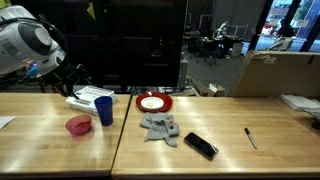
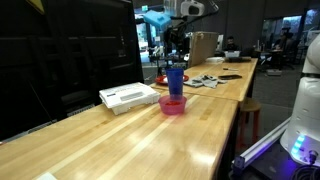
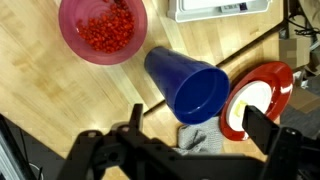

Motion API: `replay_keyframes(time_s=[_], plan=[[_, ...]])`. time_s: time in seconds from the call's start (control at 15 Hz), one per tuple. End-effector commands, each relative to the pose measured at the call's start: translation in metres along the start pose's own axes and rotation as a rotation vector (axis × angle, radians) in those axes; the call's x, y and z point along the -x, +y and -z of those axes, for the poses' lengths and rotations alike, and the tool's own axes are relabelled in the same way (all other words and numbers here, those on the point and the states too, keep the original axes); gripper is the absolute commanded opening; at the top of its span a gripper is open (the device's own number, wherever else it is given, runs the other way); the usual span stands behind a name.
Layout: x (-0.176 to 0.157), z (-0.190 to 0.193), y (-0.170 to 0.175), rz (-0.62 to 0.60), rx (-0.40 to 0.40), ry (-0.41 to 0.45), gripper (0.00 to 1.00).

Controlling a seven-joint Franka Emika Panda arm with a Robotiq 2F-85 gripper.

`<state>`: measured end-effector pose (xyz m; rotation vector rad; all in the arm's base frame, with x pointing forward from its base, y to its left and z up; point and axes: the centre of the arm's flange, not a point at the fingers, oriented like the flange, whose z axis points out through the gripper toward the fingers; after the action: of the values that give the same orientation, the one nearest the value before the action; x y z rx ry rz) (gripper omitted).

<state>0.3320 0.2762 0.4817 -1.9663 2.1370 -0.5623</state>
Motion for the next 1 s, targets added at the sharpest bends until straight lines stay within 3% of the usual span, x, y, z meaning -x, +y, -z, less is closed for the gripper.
replay_keyframes(time_s=[0.0,0.4,0.93], plan=[[0.0,0.007,0.0,0.005,-0.009,0.003,1.0],[0.0,0.01,0.002,0.01,-0.014,0.009,1.0],[0.027,0.008,0.017,0.013,0.014,0.013,1.0]])
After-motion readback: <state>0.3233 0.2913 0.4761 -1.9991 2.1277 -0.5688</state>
